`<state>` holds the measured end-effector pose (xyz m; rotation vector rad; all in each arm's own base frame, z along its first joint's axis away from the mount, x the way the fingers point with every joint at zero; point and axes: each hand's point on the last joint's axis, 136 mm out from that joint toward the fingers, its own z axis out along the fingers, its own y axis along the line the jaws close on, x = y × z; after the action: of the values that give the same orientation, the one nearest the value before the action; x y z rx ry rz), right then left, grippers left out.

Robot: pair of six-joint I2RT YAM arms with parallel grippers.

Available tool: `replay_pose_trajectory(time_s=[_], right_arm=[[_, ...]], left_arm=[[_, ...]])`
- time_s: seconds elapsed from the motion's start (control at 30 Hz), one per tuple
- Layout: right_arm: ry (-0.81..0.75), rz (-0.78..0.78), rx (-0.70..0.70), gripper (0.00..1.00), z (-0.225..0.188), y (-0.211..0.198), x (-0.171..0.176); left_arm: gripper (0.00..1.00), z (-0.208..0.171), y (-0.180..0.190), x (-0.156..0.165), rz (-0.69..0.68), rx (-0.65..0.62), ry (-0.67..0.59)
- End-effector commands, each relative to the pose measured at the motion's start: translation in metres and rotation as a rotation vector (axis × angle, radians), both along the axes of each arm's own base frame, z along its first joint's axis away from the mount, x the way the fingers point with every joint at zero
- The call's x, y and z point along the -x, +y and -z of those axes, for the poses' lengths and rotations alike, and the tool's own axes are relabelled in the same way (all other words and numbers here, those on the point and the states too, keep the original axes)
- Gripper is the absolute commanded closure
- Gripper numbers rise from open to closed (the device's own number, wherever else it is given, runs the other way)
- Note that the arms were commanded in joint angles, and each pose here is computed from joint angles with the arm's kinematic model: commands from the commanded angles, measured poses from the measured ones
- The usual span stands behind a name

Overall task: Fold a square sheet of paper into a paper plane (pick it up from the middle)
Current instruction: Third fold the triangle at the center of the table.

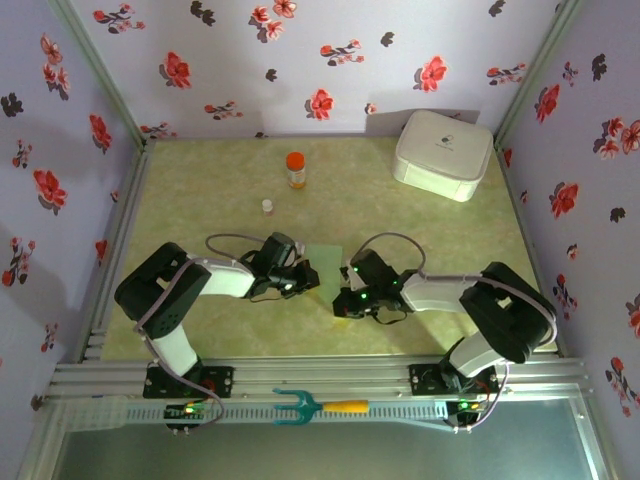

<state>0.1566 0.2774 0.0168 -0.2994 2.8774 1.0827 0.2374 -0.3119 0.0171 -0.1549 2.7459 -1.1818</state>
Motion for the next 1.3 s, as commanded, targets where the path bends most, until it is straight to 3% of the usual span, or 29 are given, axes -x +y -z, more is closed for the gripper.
replay_pose_trajectory(time_s=[0.0, 0.23, 0.43, 0.87, 1.03, 1.27], right_arm=[[0.031, 0.039, 0.063, 0.99, 0.005, -0.017, 0.009], [-0.086, 0.047, 0.012, 0.98, -0.042, -0.01, -0.012], [-0.088, 0.041, -0.044, 0.98, -0.053, 0.018, -0.034], [-0.026, 0.086, -0.027, 0.97, -0.026, 0.041, -0.063], [-0.011, 0.127, 0.032, 0.98, -0.006, 0.025, -0.068], [0.062, 0.126, 0.137, 1.0, 0.029, -0.004, -0.045]], left_arm=[[1.0, 0.023, 0.016, 0.005, -0.019, -0.093, 0.031], [1.0, 0.016, 0.017, 0.0, -0.078, -0.077, 0.017], [1.0, 0.007, 0.014, -0.002, -0.133, -0.057, -0.007], [1.0, 0.005, 0.012, -0.001, -0.146, -0.058, -0.021], [1.0, 0.003, 0.01, -0.003, -0.138, -0.053, -0.03], [1.0, -0.005, 0.008, -0.007, -0.126, -0.043, -0.061]])
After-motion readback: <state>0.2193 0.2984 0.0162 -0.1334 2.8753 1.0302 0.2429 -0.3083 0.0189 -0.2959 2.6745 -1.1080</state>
